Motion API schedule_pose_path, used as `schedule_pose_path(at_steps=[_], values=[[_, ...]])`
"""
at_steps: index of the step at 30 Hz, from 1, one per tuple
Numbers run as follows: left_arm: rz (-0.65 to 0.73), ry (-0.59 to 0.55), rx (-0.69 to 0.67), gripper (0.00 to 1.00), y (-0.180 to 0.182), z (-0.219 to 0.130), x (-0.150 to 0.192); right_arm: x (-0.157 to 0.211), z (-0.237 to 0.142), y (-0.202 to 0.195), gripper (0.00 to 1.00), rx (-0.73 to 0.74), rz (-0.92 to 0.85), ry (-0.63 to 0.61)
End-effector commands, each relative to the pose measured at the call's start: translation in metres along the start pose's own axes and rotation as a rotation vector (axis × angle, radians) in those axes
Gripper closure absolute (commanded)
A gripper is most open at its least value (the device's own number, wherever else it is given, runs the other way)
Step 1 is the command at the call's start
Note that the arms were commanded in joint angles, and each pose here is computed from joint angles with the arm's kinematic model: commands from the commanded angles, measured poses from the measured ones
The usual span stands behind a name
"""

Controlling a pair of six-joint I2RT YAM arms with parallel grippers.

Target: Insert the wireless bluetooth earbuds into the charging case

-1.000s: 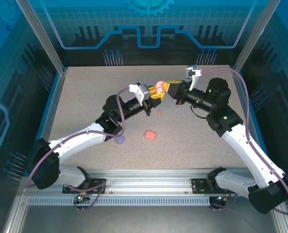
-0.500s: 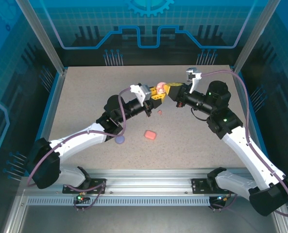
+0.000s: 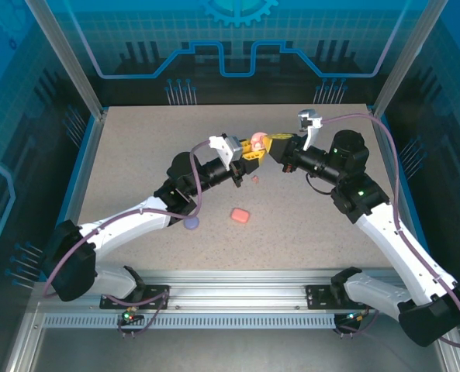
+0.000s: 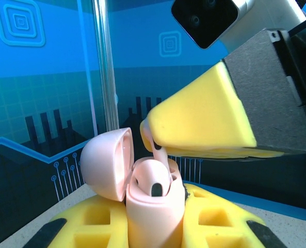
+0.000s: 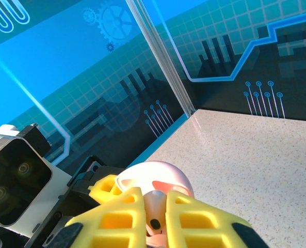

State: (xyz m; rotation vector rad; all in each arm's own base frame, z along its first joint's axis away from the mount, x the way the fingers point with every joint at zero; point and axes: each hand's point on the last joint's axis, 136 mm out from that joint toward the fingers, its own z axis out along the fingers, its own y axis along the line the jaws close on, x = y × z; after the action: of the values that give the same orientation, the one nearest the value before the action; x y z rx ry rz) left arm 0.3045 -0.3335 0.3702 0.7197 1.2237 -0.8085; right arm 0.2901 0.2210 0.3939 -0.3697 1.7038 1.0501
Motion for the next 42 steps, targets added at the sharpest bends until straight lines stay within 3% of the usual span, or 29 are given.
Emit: schedule_pose_path(at_steps=[1,9,17,22,26,31,34,36,38,42], values=[[0.012,-0.117,-0.011,1.00,0.001,-0.001,-0.040,0.014,0.003,-0.013,0.82,0.060,0.019,0.048],[0.004,-0.109,-0.008,1.00,0.001,-0.001,-0.037,0.006,0.003,-0.015,0.74,0.077,0.039,0.028],[-0.014,-0.091,-0.014,1.00,0.002,-0.001,-0.027,-0.017,-0.006,0.000,0.32,0.049,0.041,-0.002],[-0.030,-0.083,-0.023,1.00,0.004,-0.001,-0.019,-0.038,-0.031,0.004,0.21,0.081,0.061,-0.055],[-0.039,-0.063,-0.026,1.00,0.004,-0.001,-0.009,-0.044,-0.044,-0.005,0.19,0.155,0.091,-0.054],[-0.026,0.007,-0.027,1.00,0.004,-0.003,0.015,-0.032,-0.035,-0.042,0.24,0.323,0.176,0.098],[-0.022,0.046,-0.016,1.00,0.001,-0.005,0.027,-0.026,-0.022,-0.060,0.43,0.398,0.201,0.212],[-0.025,0.073,-0.009,1.00,0.000,-0.007,0.035,-0.023,-0.013,-0.073,0.62,0.444,0.213,0.271],[-0.030,0.085,0.002,1.00,-0.003,-0.008,0.039,-0.020,-0.003,-0.084,0.73,0.469,0.213,0.318],[-0.046,0.100,0.020,1.00,-0.006,-0.011,0.043,-0.010,0.020,-0.099,0.86,0.478,0.226,0.407]])
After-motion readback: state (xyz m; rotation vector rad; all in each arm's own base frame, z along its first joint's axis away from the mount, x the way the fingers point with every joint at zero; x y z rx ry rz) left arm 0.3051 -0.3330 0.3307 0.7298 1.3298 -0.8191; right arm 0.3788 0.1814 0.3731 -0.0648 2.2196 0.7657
